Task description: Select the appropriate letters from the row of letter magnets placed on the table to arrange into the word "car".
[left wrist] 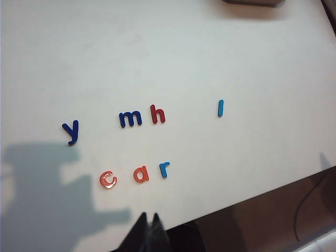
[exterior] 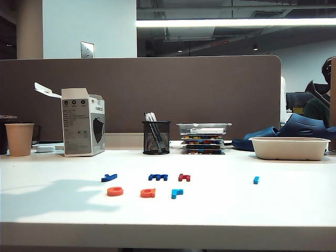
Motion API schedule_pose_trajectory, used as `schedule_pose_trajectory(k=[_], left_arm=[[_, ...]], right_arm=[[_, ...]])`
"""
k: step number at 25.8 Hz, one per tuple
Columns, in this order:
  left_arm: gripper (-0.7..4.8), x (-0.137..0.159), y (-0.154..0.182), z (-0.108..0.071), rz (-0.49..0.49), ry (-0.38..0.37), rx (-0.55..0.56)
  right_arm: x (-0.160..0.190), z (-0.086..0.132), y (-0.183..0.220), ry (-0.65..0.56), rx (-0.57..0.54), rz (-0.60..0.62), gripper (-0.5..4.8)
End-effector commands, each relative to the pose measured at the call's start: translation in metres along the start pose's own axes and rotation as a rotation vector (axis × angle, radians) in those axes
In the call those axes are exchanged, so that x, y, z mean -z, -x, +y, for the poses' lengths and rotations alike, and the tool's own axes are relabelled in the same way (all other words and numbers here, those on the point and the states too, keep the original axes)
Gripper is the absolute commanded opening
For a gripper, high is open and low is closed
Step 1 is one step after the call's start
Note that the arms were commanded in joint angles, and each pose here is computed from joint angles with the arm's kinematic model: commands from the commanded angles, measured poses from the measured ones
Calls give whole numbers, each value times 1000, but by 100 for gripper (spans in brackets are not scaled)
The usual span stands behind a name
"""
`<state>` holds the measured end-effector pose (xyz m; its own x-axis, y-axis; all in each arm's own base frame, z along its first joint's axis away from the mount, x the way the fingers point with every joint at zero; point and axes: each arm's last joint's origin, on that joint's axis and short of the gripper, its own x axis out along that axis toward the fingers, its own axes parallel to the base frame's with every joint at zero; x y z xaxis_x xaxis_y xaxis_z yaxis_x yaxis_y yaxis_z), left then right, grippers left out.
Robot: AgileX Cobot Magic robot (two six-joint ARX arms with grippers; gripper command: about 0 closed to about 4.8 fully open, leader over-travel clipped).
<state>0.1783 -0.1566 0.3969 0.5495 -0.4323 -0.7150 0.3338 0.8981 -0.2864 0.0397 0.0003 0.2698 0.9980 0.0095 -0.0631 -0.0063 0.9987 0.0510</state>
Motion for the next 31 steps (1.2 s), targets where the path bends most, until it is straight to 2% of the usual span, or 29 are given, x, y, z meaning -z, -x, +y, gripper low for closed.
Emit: schedule_pose_trajectory(k=[1,6,10,14,20,28,31], left_arm=[[-6,-2,3,-1,-16,-4,9],[-6,-2,3,-1,-17,-4,9],[-6,-1,3,-1,-15,-4,9],[-6,-1,3,-1,-14,-4,9],[-6,-2,3,-1,-17,-4,10],[-6,-5,3,-2,-49,-3,18],[-6,-2,1,0,-42,-66,-39]], right_arm=[[-1,0,0,2,0,-18,-6],[13,0,-14,-5,-11,-33,-6],[28,1,-29,-1,-78,-100,-6],[41,0,-39,5,-83,-144,-6],[77,-2,-56,9,-75,-101,-6],[81,-2,-58,62,-79,-108,-6],[80,-2,-58,67,-68,-119,-6]])
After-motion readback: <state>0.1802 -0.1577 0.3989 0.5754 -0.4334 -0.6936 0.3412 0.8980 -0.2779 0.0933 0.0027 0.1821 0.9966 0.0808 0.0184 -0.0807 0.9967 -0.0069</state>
